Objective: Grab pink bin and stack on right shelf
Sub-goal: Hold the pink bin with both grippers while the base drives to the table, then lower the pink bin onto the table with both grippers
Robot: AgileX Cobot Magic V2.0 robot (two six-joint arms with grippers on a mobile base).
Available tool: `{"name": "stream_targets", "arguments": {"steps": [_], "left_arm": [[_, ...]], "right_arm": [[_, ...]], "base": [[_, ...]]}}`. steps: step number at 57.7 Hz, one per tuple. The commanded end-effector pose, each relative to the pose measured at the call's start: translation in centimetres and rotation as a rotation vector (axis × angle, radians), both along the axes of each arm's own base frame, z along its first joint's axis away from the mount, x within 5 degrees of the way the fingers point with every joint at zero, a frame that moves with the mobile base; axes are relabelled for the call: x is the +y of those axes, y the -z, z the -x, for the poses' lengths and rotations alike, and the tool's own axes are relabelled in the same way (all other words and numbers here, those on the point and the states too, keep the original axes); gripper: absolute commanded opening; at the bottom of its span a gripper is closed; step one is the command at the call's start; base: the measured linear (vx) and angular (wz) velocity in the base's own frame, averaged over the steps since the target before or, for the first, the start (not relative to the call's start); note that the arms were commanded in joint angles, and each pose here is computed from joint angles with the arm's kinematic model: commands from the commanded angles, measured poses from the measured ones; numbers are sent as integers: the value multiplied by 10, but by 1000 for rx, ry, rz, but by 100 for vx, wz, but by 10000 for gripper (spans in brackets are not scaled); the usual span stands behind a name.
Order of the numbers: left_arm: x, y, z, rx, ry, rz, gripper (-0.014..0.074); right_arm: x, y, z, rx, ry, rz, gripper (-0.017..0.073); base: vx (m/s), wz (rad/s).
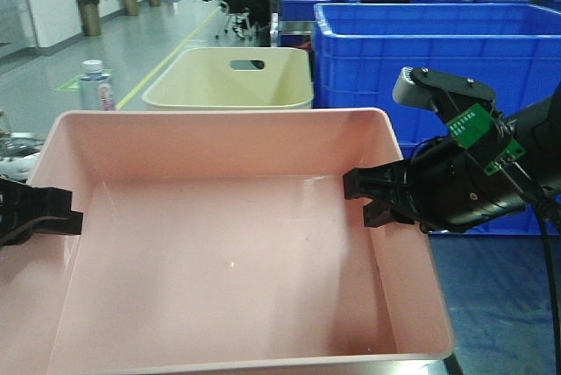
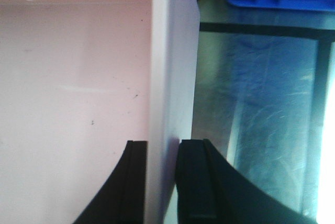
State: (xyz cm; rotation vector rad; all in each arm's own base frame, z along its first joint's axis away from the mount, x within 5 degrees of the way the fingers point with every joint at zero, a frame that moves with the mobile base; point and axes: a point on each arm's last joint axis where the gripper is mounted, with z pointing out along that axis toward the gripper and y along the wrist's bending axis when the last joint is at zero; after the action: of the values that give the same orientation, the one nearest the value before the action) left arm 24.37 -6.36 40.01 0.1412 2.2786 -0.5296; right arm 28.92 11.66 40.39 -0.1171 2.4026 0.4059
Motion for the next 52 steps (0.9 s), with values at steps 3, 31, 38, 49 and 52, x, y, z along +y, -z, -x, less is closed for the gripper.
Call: {"name": "stream_targets", "arguments": {"steps": [3, 31, 38, 49, 52], "left_arm": [[-1, -22, 7, -100, -7, 61, -1], [-2, -19, 4, -88, -7, 59, -1], [-2, -19, 4, -87, -7, 59, -1], [-2, -19, 3, -91, -9, 62, -1], [-2, -19, 3, -92, -9, 62, -1]], "right_arm": [[-7, -28, 5, -155, 20, -44, -8], [-7, -28, 5, -156, 20, -44, -8], [-7, -28, 5, -156, 20, -44, -8], [-7, -28, 5, -155, 19, -46, -8], [-7, -28, 5, -155, 19, -46, -8]], "base": [[18, -29], [8, -9], [0, -1], [0, 0], [0, 0]]}}
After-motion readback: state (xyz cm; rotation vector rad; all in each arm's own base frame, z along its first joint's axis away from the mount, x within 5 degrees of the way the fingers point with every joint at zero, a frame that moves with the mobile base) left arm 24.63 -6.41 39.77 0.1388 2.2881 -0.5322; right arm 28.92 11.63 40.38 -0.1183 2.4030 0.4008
